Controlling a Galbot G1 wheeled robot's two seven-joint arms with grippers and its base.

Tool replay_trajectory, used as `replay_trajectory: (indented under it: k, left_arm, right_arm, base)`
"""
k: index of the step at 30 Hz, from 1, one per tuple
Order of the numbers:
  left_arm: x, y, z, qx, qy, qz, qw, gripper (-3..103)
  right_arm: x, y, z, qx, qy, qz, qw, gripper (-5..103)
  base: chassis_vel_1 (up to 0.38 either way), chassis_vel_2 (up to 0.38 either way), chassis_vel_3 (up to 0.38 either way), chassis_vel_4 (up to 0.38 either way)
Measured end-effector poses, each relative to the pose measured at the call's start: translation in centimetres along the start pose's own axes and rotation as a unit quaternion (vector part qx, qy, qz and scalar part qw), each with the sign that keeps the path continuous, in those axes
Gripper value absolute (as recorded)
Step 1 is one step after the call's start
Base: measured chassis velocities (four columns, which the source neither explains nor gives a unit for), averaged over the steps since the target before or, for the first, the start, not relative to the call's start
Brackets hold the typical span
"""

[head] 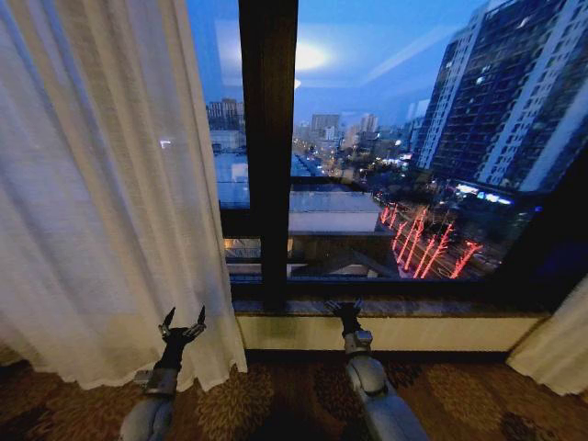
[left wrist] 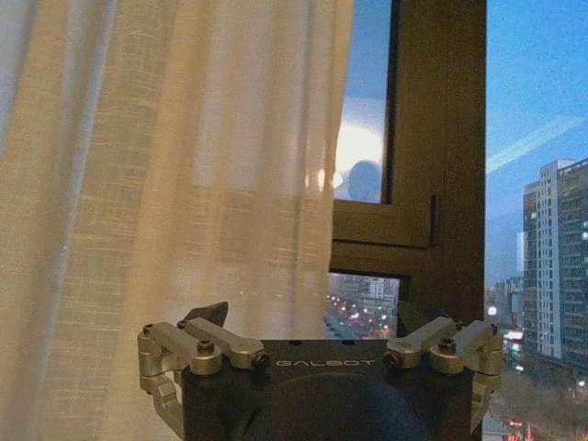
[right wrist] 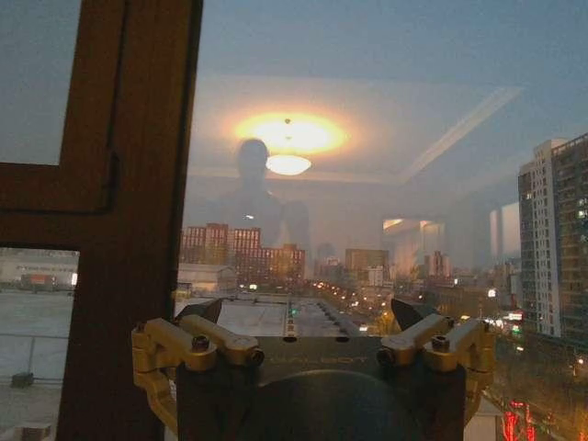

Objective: Open the curtains by pulling them apart, changing their state from closed to fully open.

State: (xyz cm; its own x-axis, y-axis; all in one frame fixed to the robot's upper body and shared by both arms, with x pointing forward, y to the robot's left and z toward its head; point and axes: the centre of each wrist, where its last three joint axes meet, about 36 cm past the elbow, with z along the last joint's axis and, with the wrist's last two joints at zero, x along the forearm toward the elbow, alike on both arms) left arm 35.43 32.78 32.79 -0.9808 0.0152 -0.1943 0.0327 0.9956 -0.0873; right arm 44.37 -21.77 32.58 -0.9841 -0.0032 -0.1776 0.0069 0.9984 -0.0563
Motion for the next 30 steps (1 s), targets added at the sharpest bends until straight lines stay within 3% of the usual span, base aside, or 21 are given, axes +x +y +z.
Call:
replay_trajectory:
  k: [30]
  left_arm:
    - [0.0,0.0,0.0,0.0,0.0,0.0,1.0,100]
  right_arm:
    - [0.0,0.01,0.0,0.0,0.0,0.0,1.0,100]
  base:
    - [0.006,0.04,-0.003,-0.04]
